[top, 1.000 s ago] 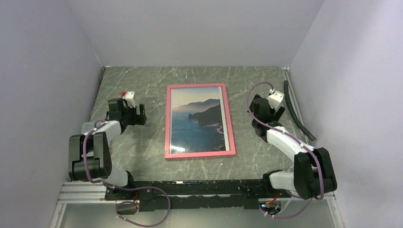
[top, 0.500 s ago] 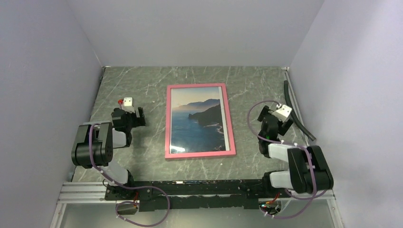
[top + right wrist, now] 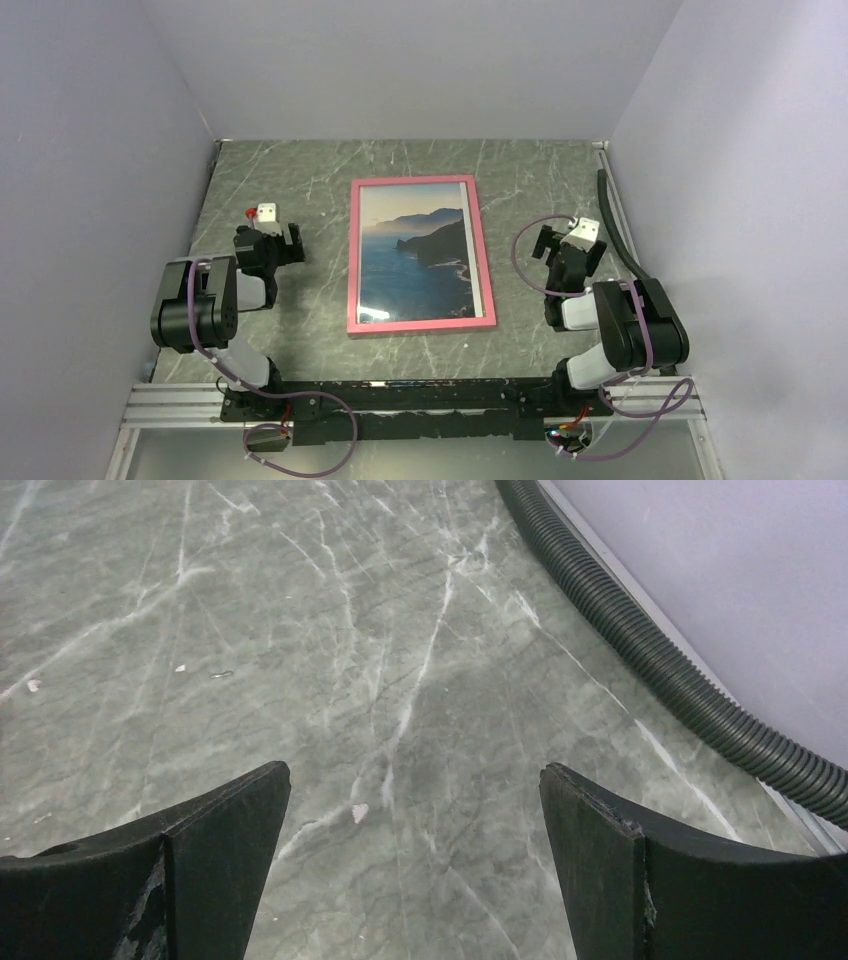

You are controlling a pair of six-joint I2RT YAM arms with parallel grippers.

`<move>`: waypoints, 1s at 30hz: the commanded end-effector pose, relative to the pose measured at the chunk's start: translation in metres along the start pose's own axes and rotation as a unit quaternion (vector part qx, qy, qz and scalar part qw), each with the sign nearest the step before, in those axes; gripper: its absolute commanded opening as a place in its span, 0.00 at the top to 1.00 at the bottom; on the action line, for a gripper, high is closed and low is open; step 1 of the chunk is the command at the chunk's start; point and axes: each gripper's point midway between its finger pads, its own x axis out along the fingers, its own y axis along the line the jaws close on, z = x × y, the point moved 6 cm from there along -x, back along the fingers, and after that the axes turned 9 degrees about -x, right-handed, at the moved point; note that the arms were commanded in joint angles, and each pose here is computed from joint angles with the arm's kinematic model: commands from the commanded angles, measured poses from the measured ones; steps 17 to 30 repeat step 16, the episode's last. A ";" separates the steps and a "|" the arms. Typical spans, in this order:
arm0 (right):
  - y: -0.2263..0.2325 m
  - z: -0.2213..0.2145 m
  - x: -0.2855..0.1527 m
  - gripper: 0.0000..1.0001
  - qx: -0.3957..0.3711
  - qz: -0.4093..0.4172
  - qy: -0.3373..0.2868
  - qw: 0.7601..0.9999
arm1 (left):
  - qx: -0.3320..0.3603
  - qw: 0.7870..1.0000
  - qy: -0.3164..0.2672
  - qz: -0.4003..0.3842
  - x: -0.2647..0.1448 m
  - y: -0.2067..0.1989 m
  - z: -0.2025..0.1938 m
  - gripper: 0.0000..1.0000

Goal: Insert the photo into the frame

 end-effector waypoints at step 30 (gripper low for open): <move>0.003 0.023 0.006 0.00 0.015 0.010 -0.049 0.999 | -0.008 0.999 -0.035 -0.002 0.005 -0.002 0.016 0.06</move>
